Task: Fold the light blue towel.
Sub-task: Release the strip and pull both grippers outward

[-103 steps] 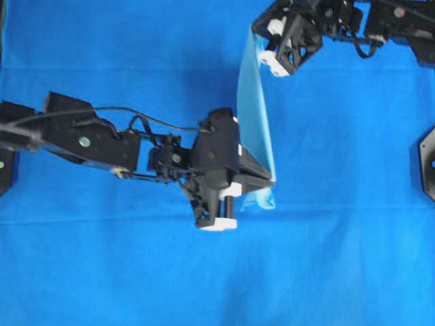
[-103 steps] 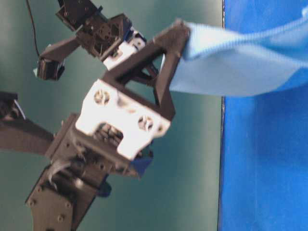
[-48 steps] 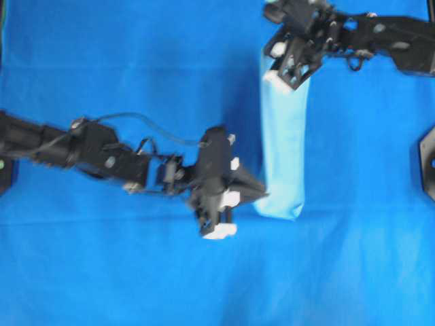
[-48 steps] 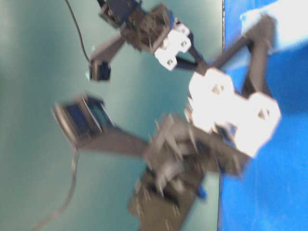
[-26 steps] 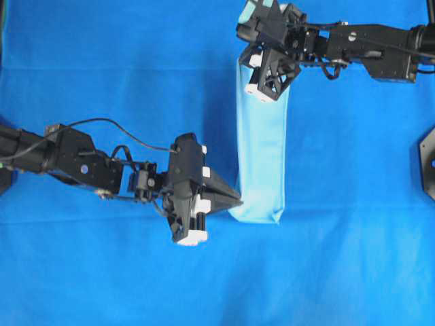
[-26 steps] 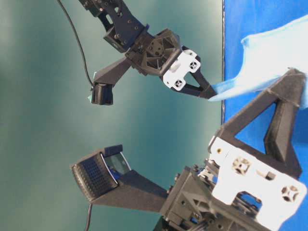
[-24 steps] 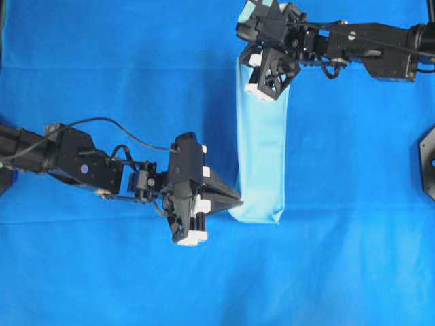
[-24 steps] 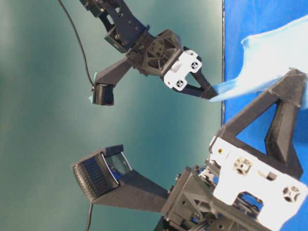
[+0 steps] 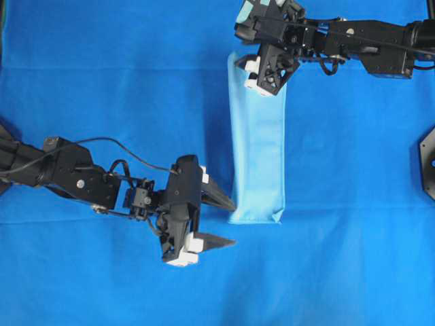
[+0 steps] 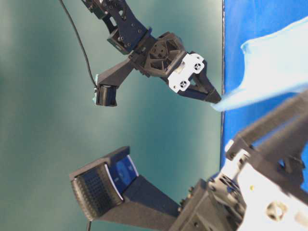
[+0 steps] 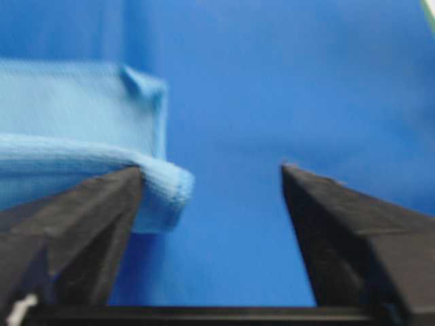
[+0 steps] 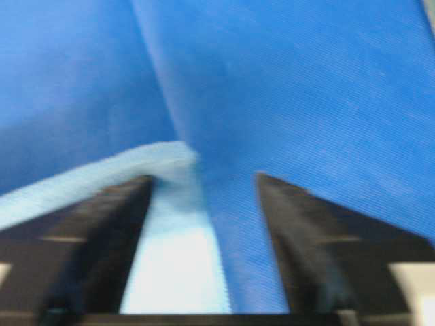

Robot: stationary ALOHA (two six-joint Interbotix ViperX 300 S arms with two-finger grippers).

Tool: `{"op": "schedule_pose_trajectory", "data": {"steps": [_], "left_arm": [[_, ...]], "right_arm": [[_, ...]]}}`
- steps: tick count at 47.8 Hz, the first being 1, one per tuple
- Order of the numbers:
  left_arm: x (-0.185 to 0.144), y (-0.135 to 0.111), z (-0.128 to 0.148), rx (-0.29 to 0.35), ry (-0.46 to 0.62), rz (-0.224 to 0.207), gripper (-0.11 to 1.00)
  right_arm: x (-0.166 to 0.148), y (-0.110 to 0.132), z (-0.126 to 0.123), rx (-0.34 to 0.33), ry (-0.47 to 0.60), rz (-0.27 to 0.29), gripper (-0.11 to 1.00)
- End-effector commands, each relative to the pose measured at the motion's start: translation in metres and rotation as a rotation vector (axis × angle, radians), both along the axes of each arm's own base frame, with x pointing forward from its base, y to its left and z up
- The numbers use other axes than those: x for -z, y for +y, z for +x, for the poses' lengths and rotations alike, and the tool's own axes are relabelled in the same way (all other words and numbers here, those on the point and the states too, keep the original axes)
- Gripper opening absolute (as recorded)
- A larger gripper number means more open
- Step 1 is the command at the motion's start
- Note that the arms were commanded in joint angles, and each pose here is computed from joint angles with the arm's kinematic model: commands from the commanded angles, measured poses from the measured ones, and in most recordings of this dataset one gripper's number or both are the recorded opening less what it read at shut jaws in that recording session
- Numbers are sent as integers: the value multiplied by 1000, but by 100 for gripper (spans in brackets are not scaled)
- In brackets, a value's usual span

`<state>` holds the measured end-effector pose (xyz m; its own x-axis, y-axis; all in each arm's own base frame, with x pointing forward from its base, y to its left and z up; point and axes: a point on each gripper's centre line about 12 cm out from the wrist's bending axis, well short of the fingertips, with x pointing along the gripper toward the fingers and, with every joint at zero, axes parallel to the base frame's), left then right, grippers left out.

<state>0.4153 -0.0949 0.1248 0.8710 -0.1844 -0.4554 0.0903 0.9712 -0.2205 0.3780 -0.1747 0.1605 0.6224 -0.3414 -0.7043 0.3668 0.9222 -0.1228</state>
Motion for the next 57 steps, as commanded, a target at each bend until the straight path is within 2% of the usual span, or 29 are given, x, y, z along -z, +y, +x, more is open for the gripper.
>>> {"op": "schedule_pose_trajectory", "data": {"steps": [1,5,16,29,38,48,57], "left_arm": [[-23,-1,-1,5,-15,-5,81],[-31,-3,-9,5,33,-15,82],[-56,-3,-36,16,115,-20,78],[-91,15,-68,3,-1,-25,78],[-96,42,-88,-41,-125,8,77],[-98,73,-111,-107,-233,71,77],[-87,90,-120,-160,-253,84,77]], "right_arm": [[-17,0,5,-8,-39,-23,66],[-23,1,2,-6,-49,-26,60],[-49,19,-15,-27,-96,-43,62],[-75,61,-51,-90,-179,-49,62],[-81,97,-83,-147,-283,-9,62],[-72,124,-115,-195,-402,41,62],[-51,131,-129,-196,-455,79,62]]}}
